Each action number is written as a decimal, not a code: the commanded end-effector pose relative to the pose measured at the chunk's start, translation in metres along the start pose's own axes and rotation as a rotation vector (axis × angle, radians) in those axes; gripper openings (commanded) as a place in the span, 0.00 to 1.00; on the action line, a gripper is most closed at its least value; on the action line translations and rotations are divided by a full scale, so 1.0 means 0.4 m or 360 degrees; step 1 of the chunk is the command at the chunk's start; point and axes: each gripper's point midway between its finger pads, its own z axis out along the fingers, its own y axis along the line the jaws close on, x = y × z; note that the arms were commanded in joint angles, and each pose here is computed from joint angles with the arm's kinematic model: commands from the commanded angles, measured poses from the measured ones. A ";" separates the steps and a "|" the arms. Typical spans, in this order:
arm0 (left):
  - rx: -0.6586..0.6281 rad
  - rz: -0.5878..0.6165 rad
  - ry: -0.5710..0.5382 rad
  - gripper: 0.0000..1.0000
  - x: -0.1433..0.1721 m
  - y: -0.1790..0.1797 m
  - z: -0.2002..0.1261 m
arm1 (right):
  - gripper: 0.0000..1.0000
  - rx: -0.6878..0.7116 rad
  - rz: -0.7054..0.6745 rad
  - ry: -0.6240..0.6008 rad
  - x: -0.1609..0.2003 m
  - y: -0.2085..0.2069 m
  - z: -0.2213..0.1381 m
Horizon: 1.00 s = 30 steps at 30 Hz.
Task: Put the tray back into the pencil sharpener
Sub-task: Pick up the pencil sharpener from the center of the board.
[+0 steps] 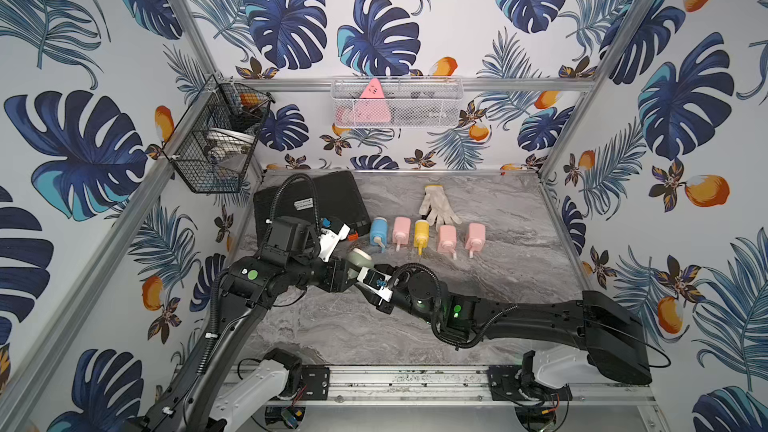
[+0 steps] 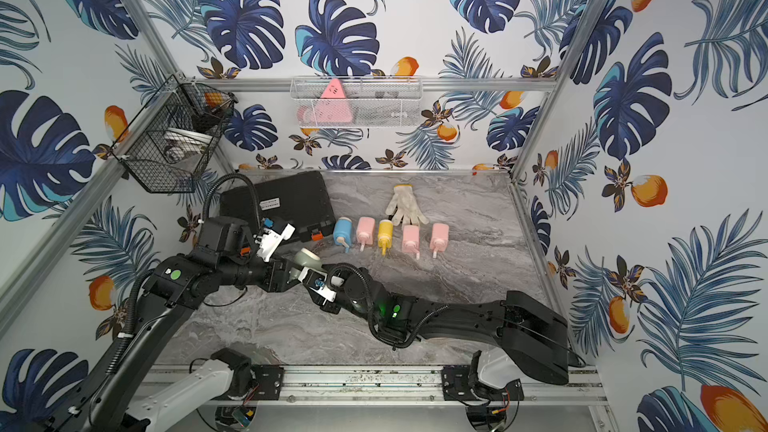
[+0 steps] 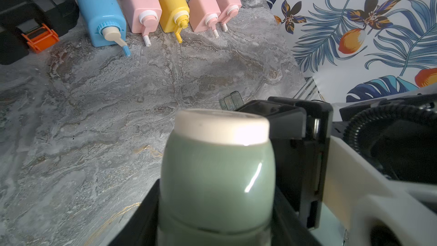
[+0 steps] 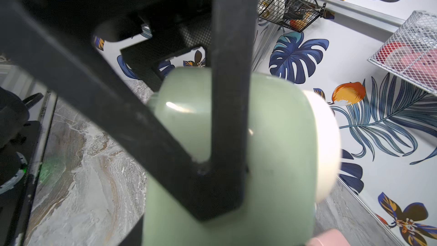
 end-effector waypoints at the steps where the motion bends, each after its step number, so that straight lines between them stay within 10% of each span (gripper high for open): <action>1: 0.0023 0.0043 -0.0043 0.34 -0.017 -0.006 0.003 | 0.81 0.0073 0.0050 -0.0065 -0.032 -0.024 0.000; 5: -0.0012 0.0075 -0.0062 0.30 -0.026 0.005 0.006 | 0.99 0.0098 0.0081 -0.0078 -0.037 -0.035 -0.013; 15: -0.0242 0.0201 -0.0122 0.17 -0.048 0.081 0.031 | 1.00 0.0181 0.0507 0.0043 0.003 -0.089 -0.145; 30: -0.0157 0.1001 -0.0139 0.00 -0.017 -0.017 0.146 | 0.87 0.0841 0.1369 0.1086 0.346 -0.126 -0.415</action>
